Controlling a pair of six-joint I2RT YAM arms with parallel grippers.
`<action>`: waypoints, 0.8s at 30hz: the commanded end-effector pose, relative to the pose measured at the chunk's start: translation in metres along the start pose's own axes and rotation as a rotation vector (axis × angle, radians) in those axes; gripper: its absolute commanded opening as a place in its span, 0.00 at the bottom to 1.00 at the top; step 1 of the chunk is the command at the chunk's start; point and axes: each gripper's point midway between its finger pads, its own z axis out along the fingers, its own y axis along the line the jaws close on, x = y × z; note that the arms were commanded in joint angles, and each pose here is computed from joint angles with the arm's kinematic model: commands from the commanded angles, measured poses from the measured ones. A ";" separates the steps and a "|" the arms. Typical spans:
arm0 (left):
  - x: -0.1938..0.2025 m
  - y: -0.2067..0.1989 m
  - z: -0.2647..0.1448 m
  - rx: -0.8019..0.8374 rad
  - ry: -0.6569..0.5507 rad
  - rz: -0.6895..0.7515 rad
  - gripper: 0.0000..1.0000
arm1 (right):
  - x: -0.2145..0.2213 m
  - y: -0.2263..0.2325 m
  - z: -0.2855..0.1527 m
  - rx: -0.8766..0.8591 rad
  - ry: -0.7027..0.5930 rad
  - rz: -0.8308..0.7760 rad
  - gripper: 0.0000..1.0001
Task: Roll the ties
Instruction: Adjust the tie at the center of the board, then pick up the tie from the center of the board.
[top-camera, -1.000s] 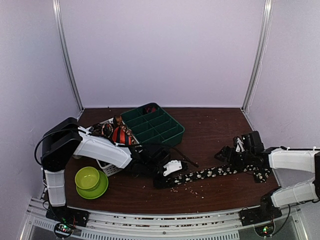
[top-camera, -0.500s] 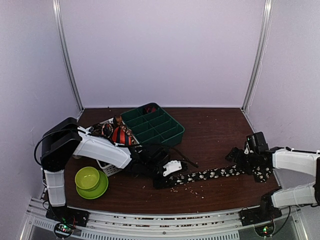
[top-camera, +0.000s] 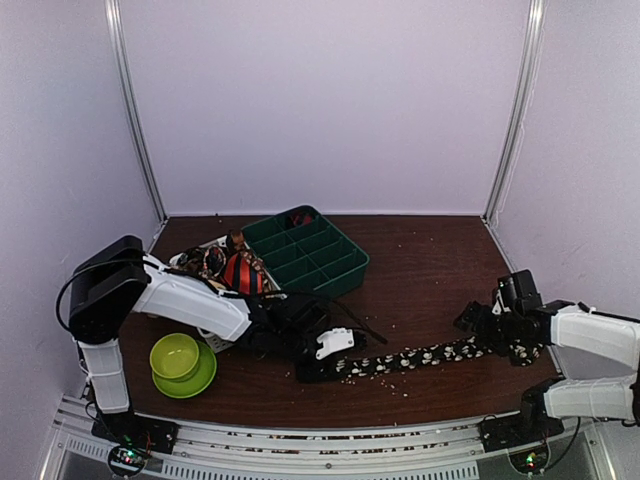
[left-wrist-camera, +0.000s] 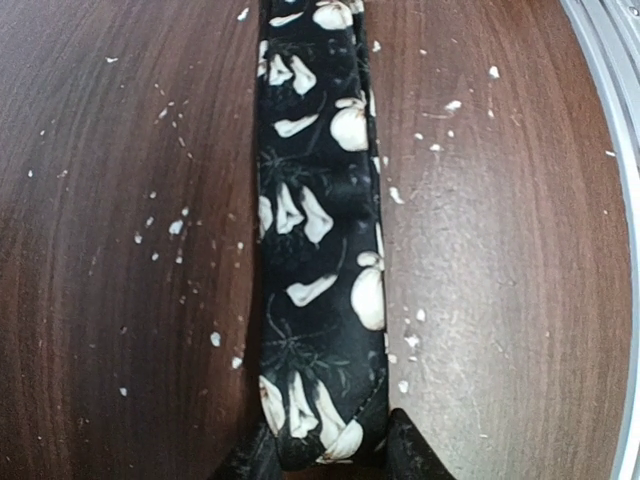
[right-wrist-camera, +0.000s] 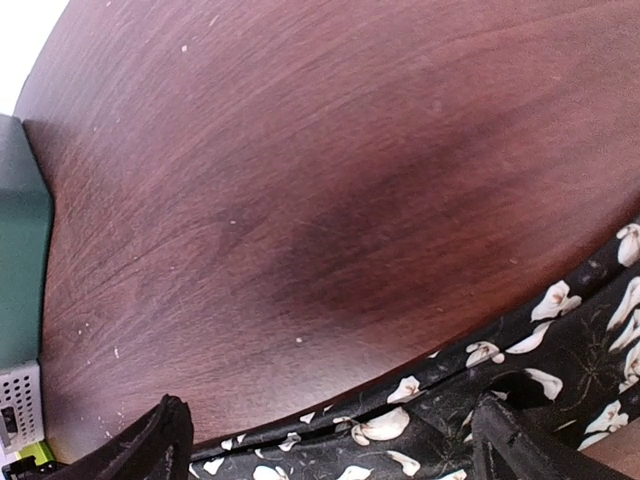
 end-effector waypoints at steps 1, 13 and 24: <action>0.015 -0.016 -0.004 0.045 0.037 -0.022 0.36 | 0.019 0.003 0.007 -0.028 0.105 -0.020 0.97; 0.017 -0.011 -0.016 -0.024 -0.016 -0.071 0.68 | 0.033 0.084 -0.031 -0.434 0.080 -0.130 0.92; 0.013 -0.005 -0.004 -0.028 -0.002 -0.085 0.37 | 0.071 0.132 -0.025 -0.513 0.169 -0.236 0.64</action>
